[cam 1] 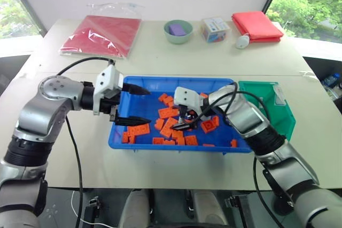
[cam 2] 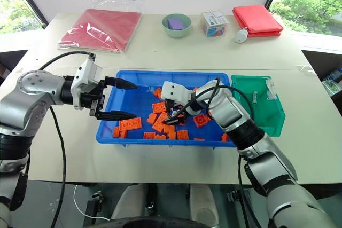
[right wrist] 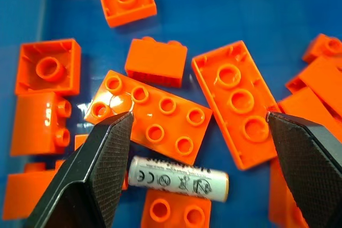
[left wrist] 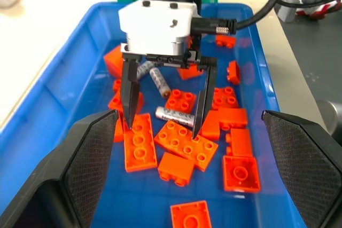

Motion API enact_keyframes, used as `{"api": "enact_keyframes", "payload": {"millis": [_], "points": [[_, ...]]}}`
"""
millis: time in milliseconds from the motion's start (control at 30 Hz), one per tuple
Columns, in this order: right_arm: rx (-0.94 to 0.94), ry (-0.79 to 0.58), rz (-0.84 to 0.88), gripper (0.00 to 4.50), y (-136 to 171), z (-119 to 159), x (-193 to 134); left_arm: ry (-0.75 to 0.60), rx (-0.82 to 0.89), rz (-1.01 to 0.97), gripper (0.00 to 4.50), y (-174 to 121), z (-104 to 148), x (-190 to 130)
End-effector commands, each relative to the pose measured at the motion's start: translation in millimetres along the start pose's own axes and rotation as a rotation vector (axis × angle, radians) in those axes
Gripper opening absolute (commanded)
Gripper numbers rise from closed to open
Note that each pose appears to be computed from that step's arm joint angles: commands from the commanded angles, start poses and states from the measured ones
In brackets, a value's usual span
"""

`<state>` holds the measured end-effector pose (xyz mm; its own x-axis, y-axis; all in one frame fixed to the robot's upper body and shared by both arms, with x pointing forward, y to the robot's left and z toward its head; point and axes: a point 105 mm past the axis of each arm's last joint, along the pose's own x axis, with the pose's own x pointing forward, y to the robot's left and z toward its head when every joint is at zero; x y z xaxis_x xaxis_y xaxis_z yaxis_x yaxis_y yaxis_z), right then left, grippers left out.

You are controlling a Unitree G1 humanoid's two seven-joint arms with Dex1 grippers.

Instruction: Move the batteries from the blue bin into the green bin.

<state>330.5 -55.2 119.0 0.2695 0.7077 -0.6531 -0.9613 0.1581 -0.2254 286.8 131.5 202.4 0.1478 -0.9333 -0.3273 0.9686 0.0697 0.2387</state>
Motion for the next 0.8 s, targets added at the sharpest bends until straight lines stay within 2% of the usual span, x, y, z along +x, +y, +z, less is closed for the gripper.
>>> {"api": "enact_keyframes", "payload": {"millis": [33, 167, 400, 800], "points": [[-0.006, -0.025, -0.038, 4.07, -3, 4, -14, 0.0, 0.046, 0.003, 4.5, 2, 7, -2], [0.029, -0.07, -0.056, 4.07, -4, 10, -24, 0.003, 0.047, 0.006, 4.5, 2, 7, -3], [0.112, -0.09, -0.102, 4.07, -7, 0, -39, 0.007, 0.047, 0.005, 4.5, 0, 6, -4], [0.149, -0.045, -0.063, 4.07, 10, -22, -25, 0.008, 0.051, -0.01, 4.5, -2, 5, -1]]}}
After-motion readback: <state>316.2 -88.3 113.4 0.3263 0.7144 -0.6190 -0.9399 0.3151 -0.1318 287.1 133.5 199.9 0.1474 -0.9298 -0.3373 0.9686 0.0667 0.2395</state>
